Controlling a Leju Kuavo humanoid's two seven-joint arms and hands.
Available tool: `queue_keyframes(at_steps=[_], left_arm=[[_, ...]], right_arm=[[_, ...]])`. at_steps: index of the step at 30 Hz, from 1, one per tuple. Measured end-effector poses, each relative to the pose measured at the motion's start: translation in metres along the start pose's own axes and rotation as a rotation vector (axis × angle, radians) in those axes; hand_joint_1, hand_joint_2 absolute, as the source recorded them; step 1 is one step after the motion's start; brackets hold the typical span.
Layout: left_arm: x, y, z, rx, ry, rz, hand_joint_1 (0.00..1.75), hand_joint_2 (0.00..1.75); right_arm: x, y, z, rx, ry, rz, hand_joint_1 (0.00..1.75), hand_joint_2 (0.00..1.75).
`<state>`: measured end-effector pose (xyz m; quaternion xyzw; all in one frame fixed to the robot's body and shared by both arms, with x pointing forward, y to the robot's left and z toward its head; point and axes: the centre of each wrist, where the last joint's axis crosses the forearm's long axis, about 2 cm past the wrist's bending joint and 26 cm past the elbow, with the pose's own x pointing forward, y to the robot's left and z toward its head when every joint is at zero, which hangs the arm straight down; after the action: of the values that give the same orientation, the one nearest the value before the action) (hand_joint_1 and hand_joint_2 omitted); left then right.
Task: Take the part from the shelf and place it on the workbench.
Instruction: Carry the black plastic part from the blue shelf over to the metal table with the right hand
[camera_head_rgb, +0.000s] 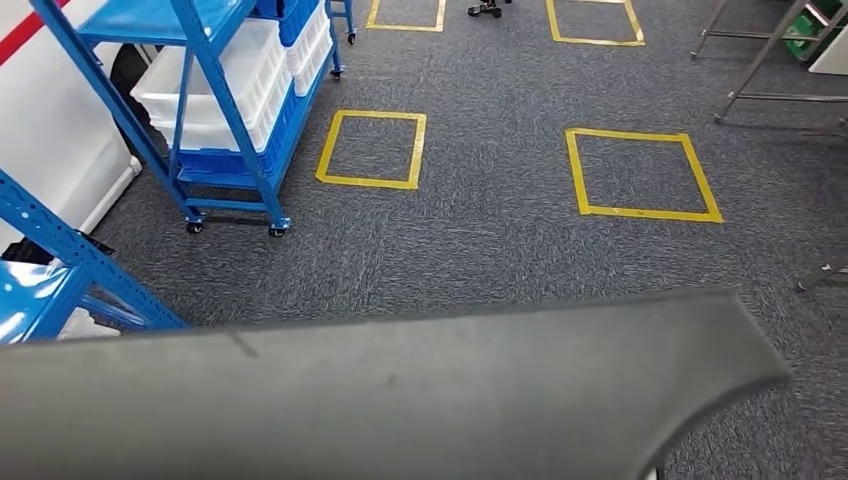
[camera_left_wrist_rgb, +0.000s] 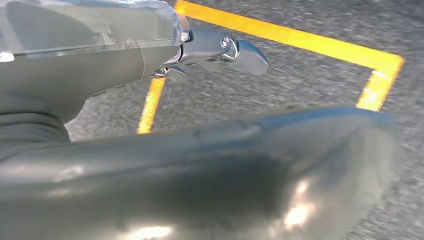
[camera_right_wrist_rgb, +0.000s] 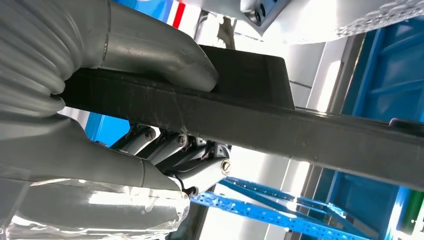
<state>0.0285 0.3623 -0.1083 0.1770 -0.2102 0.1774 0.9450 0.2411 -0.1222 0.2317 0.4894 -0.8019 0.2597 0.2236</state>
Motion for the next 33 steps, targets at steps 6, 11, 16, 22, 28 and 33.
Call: queue_keyframes(at_steps=[6,11,16,22,28,33], left_arm=[[0.005,-0.004,-0.001,-0.007,-0.034,0.036,0.00,0.00],[0.000,-0.002,0.000,0.022,-0.024,0.056,0.00,0.00],[0.000,-0.002,0.001,0.029,-0.026,0.056,0.00,0.00],[0.003,-0.004,0.000,0.011,-0.042,0.057,0.00,0.00],[0.002,-0.003,0.000,0.013,-0.043,0.059,0.00,0.00],[0.003,0.000,-0.001,0.017,-0.050,0.056,0.00,0.00]], right_arm=[[0.001,-0.002,-0.003,-0.004,-0.016,-0.020,1.61,1.75],[0.001,-0.006,-0.004,-0.018,-0.027,-0.020,1.61,1.75],[0.003,-0.009,-0.001,-0.044,-0.023,-0.013,1.61,1.75],[0.004,-0.010,0.000,-0.044,-0.026,-0.014,1.61,1.75],[0.002,-0.009,0.002,-0.054,-0.026,-0.016,1.61,1.75],[0.000,-0.008,0.006,-0.069,-0.018,-0.015,1.61,1.75]])
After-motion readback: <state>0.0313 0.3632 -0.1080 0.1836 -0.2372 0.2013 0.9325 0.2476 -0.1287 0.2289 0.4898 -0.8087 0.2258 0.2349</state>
